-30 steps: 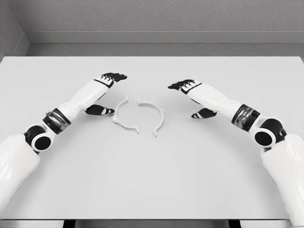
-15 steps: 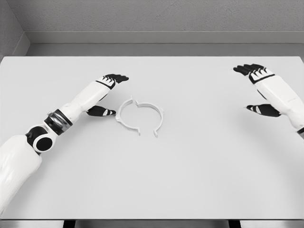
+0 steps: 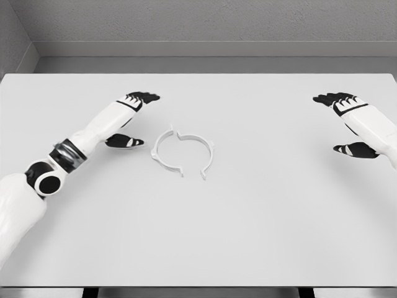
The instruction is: Assemble PVC drainage pipe clamps
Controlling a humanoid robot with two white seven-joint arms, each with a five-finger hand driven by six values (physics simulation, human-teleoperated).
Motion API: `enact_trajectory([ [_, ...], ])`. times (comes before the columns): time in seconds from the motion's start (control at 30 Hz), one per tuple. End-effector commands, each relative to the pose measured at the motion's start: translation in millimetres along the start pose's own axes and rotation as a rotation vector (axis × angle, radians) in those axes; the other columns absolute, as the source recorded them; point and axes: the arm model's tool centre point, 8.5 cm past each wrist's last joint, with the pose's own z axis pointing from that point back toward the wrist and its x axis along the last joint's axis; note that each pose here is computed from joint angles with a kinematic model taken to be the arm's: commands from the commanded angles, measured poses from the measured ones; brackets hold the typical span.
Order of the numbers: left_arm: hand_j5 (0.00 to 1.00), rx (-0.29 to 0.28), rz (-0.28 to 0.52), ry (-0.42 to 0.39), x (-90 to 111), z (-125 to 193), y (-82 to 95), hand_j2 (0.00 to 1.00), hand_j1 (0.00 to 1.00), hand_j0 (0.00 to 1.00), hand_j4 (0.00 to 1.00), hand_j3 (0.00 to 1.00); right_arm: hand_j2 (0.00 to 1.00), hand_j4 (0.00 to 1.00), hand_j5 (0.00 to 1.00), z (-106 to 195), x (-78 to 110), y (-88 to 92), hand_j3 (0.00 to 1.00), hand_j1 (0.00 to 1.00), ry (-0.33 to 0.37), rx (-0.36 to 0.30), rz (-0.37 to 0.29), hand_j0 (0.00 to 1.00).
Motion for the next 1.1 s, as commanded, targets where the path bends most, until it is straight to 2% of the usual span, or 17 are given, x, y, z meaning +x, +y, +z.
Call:
enact_trajectory([
  [0.0, 1.00, 0.005, 0.000, 0.002, -1.3, 1.8, 3.0, 1.00, 1.00, 1.00, 1.00, 1.00, 1.00, 1.00, 1.00, 0.5, -0.4, -0.8, 1.00, 1.00, 0.001, -0.003, -0.006, 1.00],
  [0.27, 1.00, 0.005, 0.000, 0.002, -1.3, 1.8, 3.0, 1.00, 1.00, 1.00, 1.00, 1.00, 1.00, 1.00, 1.00, 0.5, -0.4, -0.8, 1.00, 1.00, 0.001, -0.003, -0.006, 1.00],
  [0.3, 1.00, 0.003, -0.002, 0.003, -2.0, 1.0, 3.5, 1.00, 1.00, 1.00, 1.00, 1.00, 1.00, 1.00, 1.00, -21.8, 24.8, -5.2, 1.00, 1.00, -0.094, -0.002, 0.017, 1.00],
  [0.33, 1.00, 0.003, -0.002, 0.003, -2.0, 1.0, 3.5, 1.00, 1.00, 1.00, 1.00, 1.00, 1.00, 1.00, 1.00, -21.9, 24.9, -5.3, 1.00, 1.00, -0.094, -0.002, 0.017, 1.00],
  [0.37, 1.00, 0.006, -0.005, 0.000, -1.4, -0.7, 5.2, 1.00, 1.00, 1.00, 1.00, 1.00, 1.00, 1.00, 1.00, -60.4, 70.0, -16.1, 1.00, 1.00, -0.253, 0.000, 0.071, 1.00],
  [0.4, 1.00, 0.005, -0.006, 0.002, -2.2, 0.0, 5.3, 1.00, 1.00, 1.00, 1.00, 1.00, 1.00, 1.00, 1.00, -68.0, 77.9, -15.3, 1.00, 1.00, -0.281, 0.008, 0.076, 1.00],
  [0.47, 1.00, 0.008, -0.006, 0.002, -2.4, -0.4, 6.5, 1.00, 1.00, 1.00, 1.00, 1.00, 1.00, 1.00, 1.00, -69.7, 79.1, -13.2, 1.00, 1.00, -0.284, 0.015, 0.077, 1.00],
  [0.5, 1.00, 0.011, -0.010, 0.001, -2.5, -1.6, 9.0, 1.00, 1.00, 1.00, 1.00, 1.00, 1.00, 1.00, 1.00, -74.7, 85.7, -5.1, 1.00, 1.00, -0.305, 0.043, 0.079, 1.00],
  [0.53, 1.00, 0.013, -0.013, 0.000, -2.8, -1.9, 10.7, 1.00, 1.00, 1.00, 1.00, 1.00, 1.00, 1.00, 1.00, -82.9, 95.3, 13.0, 1.00, 1.00, -0.342, 0.095, 0.060, 1.00],
  [0.6, 1.00, 0.007, -0.014, 0.011, -6.5, 0.5, 10.4, 1.00, 1.00, 1.00, 1.00, 1.00, 1.00, 1.00, 1.00, -88.9, 112.1, 34.3, 1.00, 1.00, -0.391, 0.150, 0.040, 1.00],
  [0.67, 1.00, 0.009, -0.014, 0.012, -6.8, 0.6, 10.8, 1.00, 1.00, 1.00, 1.00, 1.00, 1.00, 1.00, 1.00, -92.7, 119.1, 39.6, 1.00, 1.00, -0.405, 0.148, 0.021, 1.00],
  [0.87, 1.00, 0.006, -0.014, 0.015, -7.7, 0.8, 10.4, 1.00, 1.00, 1.00, 1.00, 1.00, 1.00, 1.00, 1.00, -105.8, 152.9, 66.3, 1.00, 1.00, -0.486, 0.207, 0.008, 1.00],
  [0.97, 1.00, 0.012, -0.019, 0.012, -7.8, -1.5, 14.4, 1.00, 1.00, 1.00, 1.00, 1.00, 1.00, 1.00, 1.00, -109.6, 163.3, 72.2, 1.00, 1.00, -0.512, 0.216, -0.001, 1.00],
  [1.07, 1.00, 0.011, -0.029, 0.015, -10.1, 0.0, 18.5, 1.00, 1.00, 1.00, 1.00, 1.00, 1.00, 1.00, 1.00, -122.6, 167.2, 80.5, 1.00, 1.00, -0.508, 0.224, -0.024, 1.00],
])
